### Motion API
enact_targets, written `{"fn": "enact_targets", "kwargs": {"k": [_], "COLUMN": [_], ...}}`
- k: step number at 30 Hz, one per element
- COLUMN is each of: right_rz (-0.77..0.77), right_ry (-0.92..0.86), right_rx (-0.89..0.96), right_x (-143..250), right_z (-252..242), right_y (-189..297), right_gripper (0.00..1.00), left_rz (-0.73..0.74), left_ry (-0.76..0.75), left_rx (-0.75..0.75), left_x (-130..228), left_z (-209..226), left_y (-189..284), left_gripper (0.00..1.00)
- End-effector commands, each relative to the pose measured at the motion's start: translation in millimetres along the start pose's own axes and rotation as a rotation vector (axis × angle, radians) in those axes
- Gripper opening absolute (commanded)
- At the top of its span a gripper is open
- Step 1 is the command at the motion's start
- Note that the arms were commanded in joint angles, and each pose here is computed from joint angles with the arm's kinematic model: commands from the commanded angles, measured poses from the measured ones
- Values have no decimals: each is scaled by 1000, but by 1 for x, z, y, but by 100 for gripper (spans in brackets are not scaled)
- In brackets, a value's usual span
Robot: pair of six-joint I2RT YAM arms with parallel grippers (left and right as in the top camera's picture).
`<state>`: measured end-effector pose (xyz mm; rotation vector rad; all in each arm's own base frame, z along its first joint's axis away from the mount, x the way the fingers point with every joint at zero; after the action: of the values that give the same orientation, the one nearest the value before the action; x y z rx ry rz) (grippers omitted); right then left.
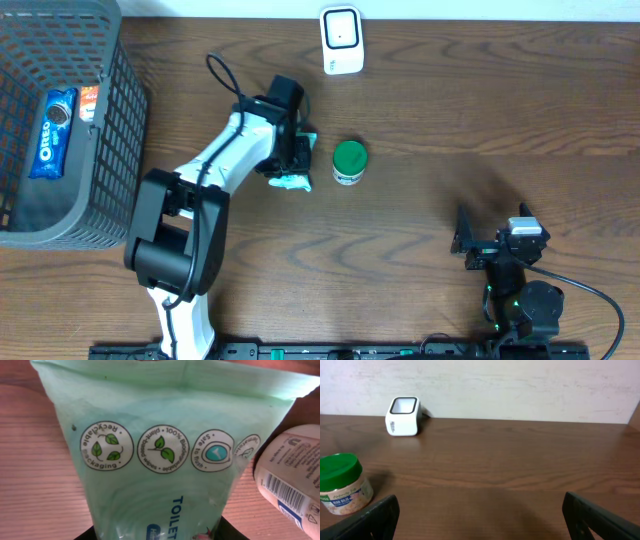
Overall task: Scan the item barcode
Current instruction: 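Place the wipes pack left of the jar with the left gripper, then move the left gripper back into the basket toward the Oreo pack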
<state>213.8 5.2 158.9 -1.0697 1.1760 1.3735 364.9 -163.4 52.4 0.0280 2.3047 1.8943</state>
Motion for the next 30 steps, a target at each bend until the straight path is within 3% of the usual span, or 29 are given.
{"fn": "enact_targets", "kwargs": {"k": [1, 8, 12, 13, 16, 20, 23, 30], "right_rz": [-2, -2, -2, -2, -2, -2, -2, -2], "right_ry": [-5, -6, -6, -6, -6, -6, -6, -6], "right_rx": [-5, -5, -5, -5, -5, -5, -5, -5], "right_x": [0, 0, 0, 0, 0, 0, 0, 0], "right_z": [1, 1, 1, 1, 1, 1, 1, 1], "right_y": [0, 0, 0, 0, 0, 0, 0, 0], "right_gripper": [99, 99, 99, 99, 99, 99, 99, 99], "left_rz": [2, 23, 20, 14, -12, -109, -253, -615], "left_ry": [24, 20, 19, 12, -22, -24, -36, 3], "left_rx": [-65, -75, -77, -76, -70, -126, -196, -174], "left_x": [5, 16, 16, 14, 4, -18, -30, -8], "left_z": [4, 6, 7, 7, 5, 12, 22, 32], "left_y": [-10, -22, -22, -20, -1, 58, 139, 283], "left_gripper": [41, 46, 70, 84, 95, 99, 98, 98]}}
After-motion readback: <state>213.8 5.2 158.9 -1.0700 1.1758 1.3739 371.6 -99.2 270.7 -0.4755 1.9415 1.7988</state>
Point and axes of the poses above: each gripper's point midway between its finger pads, its own y axis back along the fingers, its own z axis along the line the jaws close on, x = y × z, the point moved 3 cm from there along y, back along the fingers, and after that the axes turned 8 degrees about -y, right-handed, at the moved point
